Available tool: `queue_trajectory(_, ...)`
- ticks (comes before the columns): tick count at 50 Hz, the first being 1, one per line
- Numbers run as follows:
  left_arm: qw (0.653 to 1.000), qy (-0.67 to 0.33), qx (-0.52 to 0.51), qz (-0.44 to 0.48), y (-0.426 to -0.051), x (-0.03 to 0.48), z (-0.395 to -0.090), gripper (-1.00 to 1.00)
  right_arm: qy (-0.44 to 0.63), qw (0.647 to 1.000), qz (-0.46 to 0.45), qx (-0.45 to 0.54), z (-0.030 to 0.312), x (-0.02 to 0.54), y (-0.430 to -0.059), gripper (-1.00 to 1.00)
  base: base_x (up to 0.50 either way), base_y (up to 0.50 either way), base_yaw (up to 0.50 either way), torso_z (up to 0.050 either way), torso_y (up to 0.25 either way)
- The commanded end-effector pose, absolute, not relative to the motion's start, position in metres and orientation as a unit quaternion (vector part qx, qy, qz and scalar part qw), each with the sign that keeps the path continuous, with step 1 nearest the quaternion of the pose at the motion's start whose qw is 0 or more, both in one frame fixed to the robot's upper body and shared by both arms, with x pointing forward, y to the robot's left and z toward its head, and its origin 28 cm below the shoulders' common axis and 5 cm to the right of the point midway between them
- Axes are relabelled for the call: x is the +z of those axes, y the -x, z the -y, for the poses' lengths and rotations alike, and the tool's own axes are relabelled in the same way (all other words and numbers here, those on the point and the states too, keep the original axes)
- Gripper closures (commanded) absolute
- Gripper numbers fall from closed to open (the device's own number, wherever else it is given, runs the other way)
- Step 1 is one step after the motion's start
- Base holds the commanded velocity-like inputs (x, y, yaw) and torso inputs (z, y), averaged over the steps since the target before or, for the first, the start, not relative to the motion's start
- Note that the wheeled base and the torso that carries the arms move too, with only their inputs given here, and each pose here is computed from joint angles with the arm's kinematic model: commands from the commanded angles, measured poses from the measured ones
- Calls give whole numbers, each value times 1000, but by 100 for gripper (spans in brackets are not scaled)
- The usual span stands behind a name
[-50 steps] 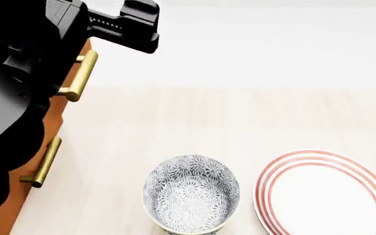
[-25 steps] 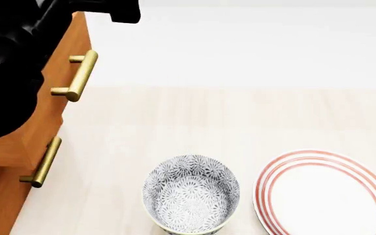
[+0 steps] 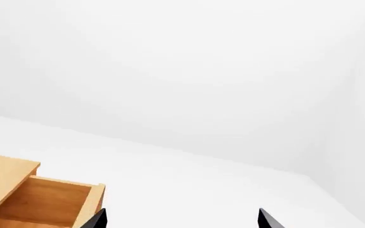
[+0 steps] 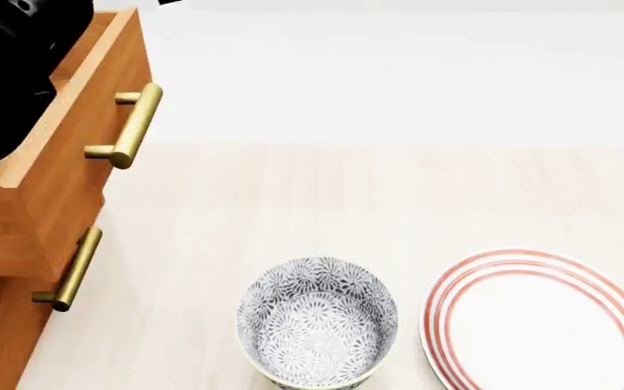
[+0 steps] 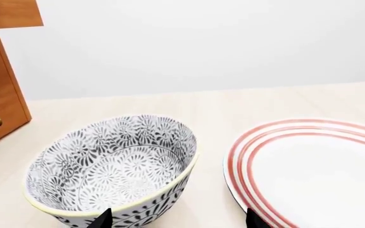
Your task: Open the top drawer of the cabinet.
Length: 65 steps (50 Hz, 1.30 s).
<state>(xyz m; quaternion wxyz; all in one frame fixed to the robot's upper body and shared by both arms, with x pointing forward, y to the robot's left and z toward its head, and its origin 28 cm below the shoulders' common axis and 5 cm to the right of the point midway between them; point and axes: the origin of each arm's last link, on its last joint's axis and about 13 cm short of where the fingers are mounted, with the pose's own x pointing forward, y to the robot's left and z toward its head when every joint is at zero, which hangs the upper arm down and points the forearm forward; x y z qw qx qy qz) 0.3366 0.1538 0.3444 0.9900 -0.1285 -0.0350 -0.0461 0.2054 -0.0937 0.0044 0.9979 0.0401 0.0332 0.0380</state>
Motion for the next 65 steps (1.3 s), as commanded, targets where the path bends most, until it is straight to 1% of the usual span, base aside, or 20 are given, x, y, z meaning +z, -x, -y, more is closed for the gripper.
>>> queue_trajectory(1, 980, 191, -44, 17, -345, 354, -157, -100, -42, 998, -27, 40, 93, 6, -207, -100, 0, 0, 0, 0, 0)
queue_trajectory(12, 975, 219, -34, -7, -349, 364, -159, -100, -45, 998, -28, 36, 94, 6, -208, -100, 0, 0, 0, 0, 0)
queue_trajectory(21, 972, 233, -34, -7, -349, 374, -160, -100, -46, 998, -28, 35, 94, 6, -208, -100, 0, 0, 0, 0, 0)
queue_trajectory(35, 956, 291, -23, -38, -357, 385, -168, -100, -45, 998, -30, 37, 93, 5, -208, -100, 0, 0, 0, 0, 0)
queue_trajectory(46, 954, 297, -13, -42, -360, 392, -171, -100, -44, 998, -30, 39, 93, 5, -207, -100, 0, 0, 0, 0, 0)
queue_trajectory(52, 945, 315, -20, -82, -363, 392, -171, -100, -43, 998, -30, 39, 92, 4, -207, -100, 0, 0, 0, 0, 0)
queue_trajectory(65, 950, 293, -6, -106, -372, 391, -172, -100, -41, 998, -28, 40, 93, 5, -207, -100, 0, 0, 0, 0, 0)
